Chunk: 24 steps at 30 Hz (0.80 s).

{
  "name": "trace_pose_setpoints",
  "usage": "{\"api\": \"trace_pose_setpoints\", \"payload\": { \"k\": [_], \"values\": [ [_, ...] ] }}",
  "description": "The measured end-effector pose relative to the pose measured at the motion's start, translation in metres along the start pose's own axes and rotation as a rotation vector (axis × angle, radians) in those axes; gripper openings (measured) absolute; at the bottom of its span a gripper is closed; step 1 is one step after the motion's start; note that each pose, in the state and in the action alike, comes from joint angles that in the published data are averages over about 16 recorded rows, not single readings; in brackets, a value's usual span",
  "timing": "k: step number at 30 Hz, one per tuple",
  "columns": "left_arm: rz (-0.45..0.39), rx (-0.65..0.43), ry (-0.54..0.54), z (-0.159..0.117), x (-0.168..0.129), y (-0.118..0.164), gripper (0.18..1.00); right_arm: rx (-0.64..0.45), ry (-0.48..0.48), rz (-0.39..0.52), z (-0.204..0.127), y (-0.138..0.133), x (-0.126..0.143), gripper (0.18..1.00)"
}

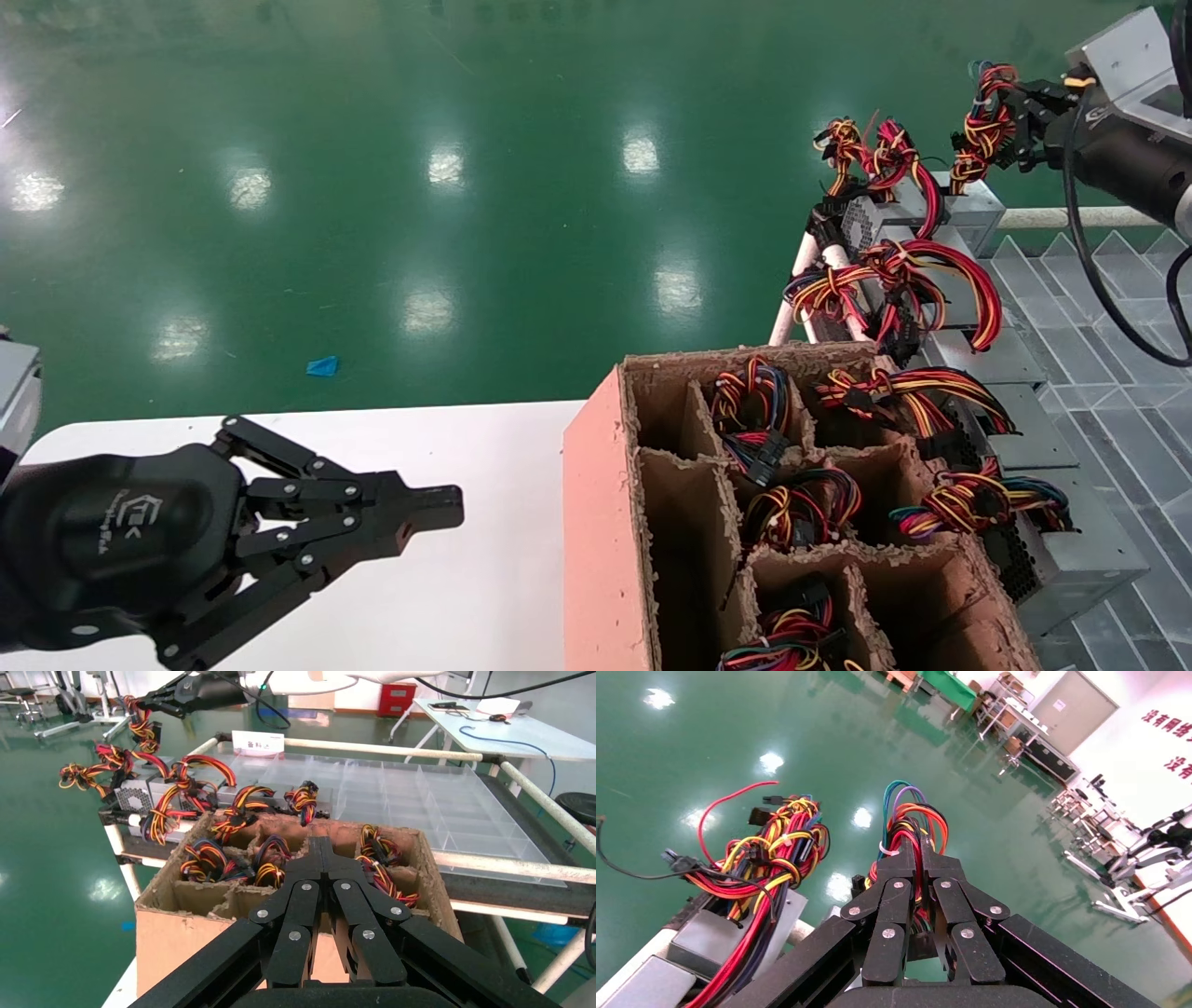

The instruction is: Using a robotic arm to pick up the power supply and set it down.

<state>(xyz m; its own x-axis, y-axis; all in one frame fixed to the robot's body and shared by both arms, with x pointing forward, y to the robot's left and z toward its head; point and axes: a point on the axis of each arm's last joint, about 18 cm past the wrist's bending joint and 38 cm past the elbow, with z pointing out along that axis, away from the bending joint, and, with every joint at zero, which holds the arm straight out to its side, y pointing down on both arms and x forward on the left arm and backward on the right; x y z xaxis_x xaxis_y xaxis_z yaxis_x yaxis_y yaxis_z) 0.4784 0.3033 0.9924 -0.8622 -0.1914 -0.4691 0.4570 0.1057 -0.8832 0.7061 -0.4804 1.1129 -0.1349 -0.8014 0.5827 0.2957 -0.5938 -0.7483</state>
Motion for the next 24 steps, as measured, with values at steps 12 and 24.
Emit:
{"api": "trace_pose_setpoints", "payload": {
  "k": [12,24],
  "values": [
    [0.000,0.000,0.000,0.000,0.000,0.000,0.191,0.016,-0.022,0.008,-0.001,-0.004,-0.002,0.227],
    [0.000,0.000,0.000,0.000,0.000,0.000,0.191,0.040,-0.017,0.011,-0.001,-0.016,0.006,0.379]
  ]
}}
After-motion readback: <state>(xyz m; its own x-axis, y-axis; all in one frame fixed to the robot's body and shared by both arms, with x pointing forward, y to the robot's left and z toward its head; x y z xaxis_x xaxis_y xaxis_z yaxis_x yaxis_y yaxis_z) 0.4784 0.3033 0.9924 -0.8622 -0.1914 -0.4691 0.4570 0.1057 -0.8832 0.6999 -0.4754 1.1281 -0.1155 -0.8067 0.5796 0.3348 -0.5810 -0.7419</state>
